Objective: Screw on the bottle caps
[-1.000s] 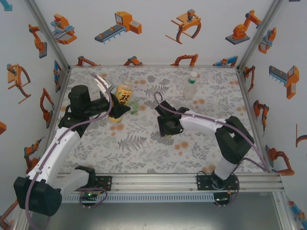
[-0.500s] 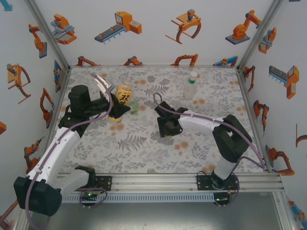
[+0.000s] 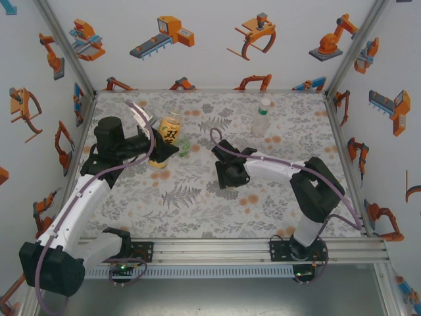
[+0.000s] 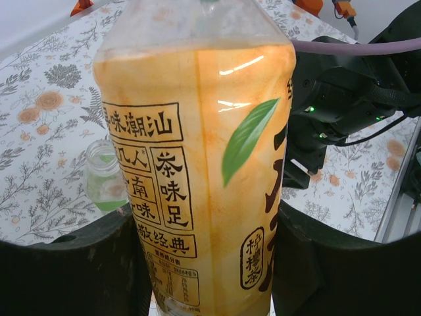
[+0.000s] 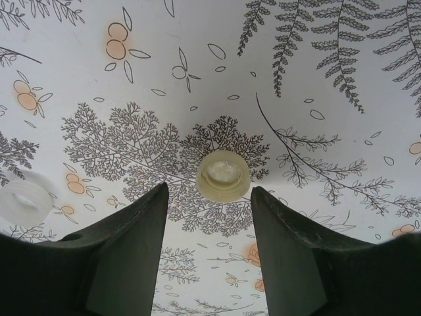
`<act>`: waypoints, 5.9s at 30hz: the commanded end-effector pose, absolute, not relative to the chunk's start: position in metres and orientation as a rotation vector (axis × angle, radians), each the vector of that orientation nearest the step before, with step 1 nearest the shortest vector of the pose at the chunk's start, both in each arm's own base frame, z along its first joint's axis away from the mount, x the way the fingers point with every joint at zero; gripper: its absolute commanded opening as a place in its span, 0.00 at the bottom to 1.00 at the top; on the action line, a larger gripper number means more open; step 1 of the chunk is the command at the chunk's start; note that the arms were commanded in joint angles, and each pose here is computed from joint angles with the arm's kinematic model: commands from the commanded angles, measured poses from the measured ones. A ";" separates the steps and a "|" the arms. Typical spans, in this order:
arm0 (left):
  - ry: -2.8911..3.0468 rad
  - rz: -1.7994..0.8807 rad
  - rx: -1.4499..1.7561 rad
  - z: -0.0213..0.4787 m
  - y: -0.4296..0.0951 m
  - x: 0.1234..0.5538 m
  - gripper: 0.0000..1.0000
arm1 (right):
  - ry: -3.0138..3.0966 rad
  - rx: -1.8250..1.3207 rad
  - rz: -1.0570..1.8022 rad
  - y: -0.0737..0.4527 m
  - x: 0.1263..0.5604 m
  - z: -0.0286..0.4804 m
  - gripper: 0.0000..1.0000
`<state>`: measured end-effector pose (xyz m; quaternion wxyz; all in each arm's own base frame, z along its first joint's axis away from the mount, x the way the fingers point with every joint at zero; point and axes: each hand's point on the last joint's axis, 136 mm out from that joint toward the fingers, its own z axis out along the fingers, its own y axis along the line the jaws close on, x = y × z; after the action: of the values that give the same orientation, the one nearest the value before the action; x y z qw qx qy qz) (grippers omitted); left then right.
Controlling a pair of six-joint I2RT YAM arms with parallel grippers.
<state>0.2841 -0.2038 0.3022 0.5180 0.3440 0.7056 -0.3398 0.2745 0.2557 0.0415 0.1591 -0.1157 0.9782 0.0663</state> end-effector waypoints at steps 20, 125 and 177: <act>1.663 -0.836 0.834 0.310 -0.206 0.282 0.00 | 2.766 -0.326 0.248 0.266 0.283 0.054 0.51; 1.698 -0.847 0.842 0.304 -0.208 0.286 0.00 | 2.793 -0.470 0.004 0.249 0.288 0.031 0.28; 1.490 -1.031 1.707 0.250 -0.269 0.143 0.00 | 1.142 -1.467 1.133 0.288 0.159 0.347 0.00</act>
<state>0.1501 -0.2652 0.2353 0.3142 0.6396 0.5925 -0.3756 0.1688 0.2864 0.3524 0.4642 -0.5687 0.4928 0.4671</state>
